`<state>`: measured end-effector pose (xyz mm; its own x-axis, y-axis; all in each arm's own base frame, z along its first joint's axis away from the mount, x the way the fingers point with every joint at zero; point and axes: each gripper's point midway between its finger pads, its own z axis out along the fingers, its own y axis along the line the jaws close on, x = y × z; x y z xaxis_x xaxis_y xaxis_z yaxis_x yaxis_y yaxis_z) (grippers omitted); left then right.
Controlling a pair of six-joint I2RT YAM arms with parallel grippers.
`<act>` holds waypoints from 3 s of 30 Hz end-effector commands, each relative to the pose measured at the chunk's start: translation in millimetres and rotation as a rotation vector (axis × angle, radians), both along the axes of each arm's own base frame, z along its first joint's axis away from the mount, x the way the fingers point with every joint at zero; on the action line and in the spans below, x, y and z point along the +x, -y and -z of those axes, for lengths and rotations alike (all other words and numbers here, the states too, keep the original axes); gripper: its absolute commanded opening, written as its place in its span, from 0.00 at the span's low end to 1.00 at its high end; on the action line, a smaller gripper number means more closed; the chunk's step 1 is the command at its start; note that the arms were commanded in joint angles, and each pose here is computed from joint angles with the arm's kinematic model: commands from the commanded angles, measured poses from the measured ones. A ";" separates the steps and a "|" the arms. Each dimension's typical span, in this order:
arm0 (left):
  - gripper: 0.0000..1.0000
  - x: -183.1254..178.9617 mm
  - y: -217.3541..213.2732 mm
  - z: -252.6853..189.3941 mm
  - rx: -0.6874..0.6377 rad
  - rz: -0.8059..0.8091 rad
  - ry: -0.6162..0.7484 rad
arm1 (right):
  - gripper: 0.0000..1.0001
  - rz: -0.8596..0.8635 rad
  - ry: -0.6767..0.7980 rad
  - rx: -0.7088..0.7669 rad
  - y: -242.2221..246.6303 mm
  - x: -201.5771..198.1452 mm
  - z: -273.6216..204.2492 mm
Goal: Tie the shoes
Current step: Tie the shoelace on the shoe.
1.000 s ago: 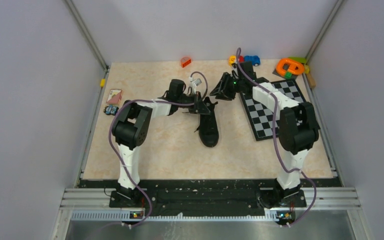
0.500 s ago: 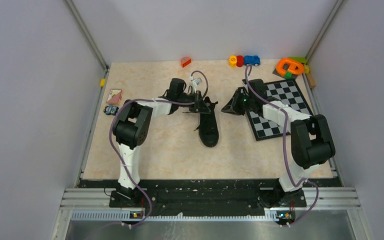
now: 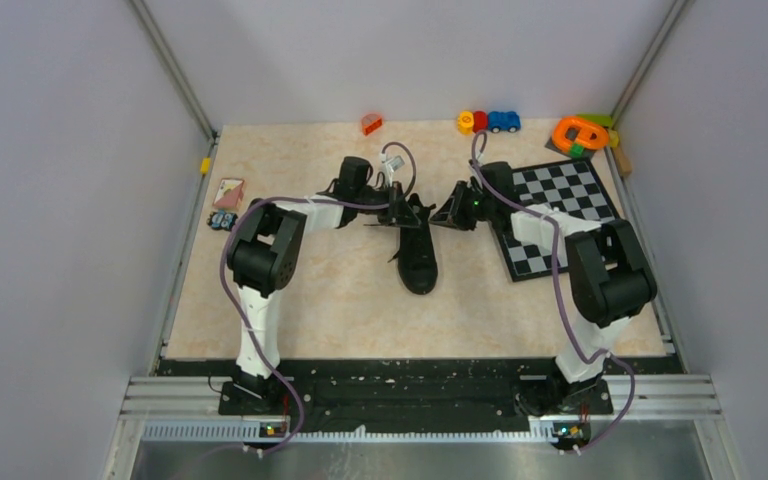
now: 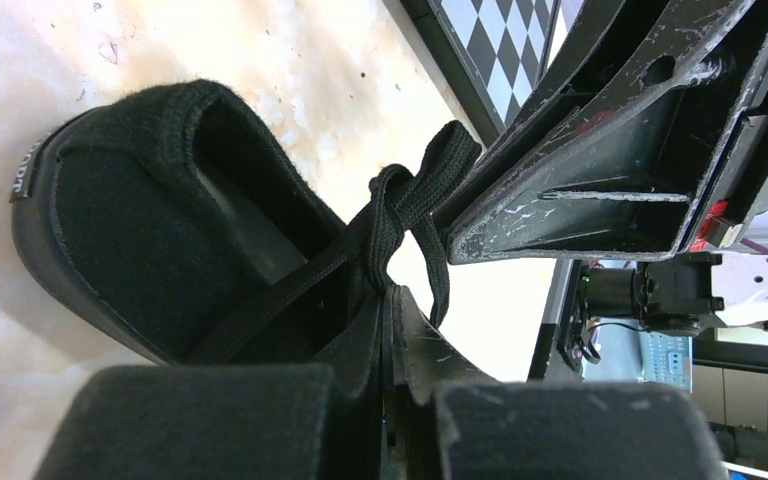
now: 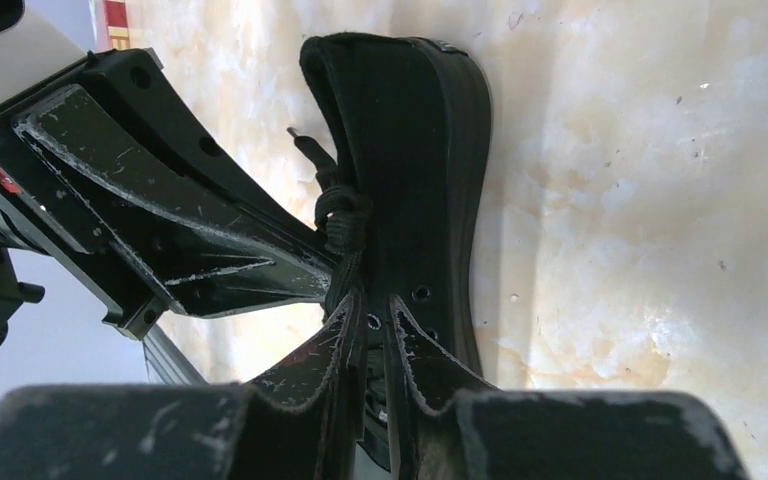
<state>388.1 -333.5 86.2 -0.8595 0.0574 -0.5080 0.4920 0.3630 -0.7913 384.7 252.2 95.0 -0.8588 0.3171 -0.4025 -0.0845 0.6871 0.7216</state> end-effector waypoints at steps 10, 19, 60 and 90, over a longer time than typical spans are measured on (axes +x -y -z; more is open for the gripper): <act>0.00 10.2 1.7 -7.8 -0.019 0.015 0.022 | 0.12 -0.047 0.087 0.072 -22.8 16.1 -11.6; 0.00 11.0 1.5 -6.8 -0.010 0.027 0.008 | 0.13 -0.099 0.153 0.145 -34.8 15.3 -30.9; 0.00 5.7 4.8 -7.4 -0.113 0.062 -0.157 | 0.22 -0.163 0.221 0.001 6.1 -5.1 -7.6; 0.00 1.6 2.5 -4.5 -0.090 0.069 -0.163 | 0.15 -0.142 0.208 0.063 -5.1 3.0 4.0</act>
